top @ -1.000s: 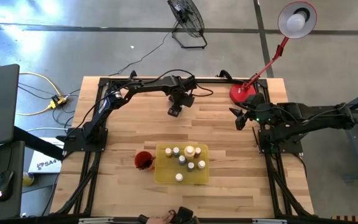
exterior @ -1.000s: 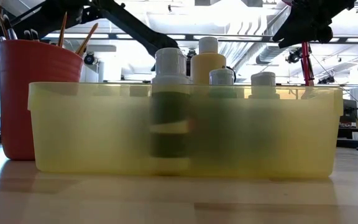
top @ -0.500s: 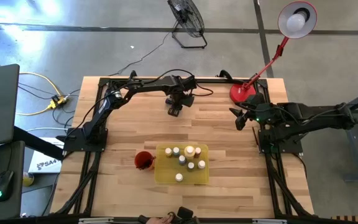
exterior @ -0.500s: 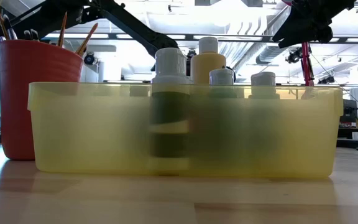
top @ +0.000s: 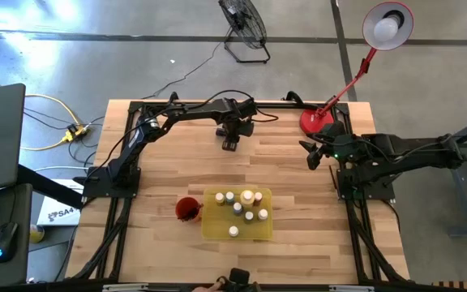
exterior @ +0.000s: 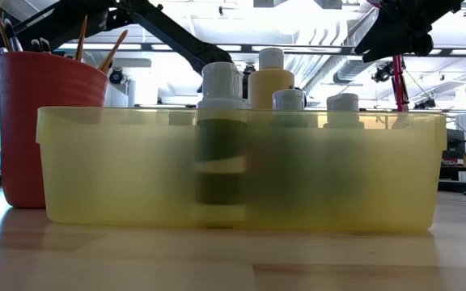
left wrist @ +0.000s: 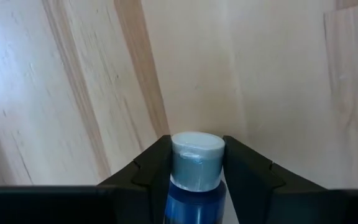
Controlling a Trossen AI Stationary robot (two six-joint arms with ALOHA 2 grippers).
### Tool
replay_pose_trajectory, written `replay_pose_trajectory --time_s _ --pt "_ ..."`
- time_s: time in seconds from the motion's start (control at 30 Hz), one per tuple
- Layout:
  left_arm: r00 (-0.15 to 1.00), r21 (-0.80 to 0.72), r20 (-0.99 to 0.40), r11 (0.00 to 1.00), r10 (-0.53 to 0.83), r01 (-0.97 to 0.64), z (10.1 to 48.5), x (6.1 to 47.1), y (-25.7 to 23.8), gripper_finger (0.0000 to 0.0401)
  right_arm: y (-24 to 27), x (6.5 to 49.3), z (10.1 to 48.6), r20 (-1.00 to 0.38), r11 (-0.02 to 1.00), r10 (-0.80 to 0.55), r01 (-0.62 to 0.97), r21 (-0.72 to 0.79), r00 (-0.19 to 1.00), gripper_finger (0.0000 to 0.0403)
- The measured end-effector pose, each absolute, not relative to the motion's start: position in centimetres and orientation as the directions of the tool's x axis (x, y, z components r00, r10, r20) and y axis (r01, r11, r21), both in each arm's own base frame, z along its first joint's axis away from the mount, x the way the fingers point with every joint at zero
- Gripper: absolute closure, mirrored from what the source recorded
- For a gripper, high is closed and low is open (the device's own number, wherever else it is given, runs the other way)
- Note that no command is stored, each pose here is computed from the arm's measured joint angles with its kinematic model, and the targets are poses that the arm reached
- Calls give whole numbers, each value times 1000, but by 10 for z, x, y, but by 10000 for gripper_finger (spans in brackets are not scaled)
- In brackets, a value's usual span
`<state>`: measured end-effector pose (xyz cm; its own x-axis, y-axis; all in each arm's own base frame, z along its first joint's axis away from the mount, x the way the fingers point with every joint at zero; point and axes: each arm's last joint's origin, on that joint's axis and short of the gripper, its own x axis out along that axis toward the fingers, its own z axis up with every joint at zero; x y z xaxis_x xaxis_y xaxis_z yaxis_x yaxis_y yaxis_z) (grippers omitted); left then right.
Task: Pick & Place Paint Supplies
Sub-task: Put the dark blue paint bottle into the yellow bin
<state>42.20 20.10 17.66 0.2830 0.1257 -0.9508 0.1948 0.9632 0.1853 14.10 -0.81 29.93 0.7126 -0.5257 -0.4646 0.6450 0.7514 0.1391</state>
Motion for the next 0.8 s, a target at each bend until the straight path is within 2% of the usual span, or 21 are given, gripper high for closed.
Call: replay_pose_trajectory --time_s 0.3,0.5,0.8 --pt "293 182 -947 969 128 166 177 423 201 271 -8 141 299 -466 753 -523 643 141 714 229" --pt "325 166 -938 980 122 110 180 426 202 292 -8 141 299 -466 753 -523 643 141 714 229" --pt "454 134 -883 991 118 3 219 437 210 287 -8 141 299 -465 753 -523 643 141 714 229"
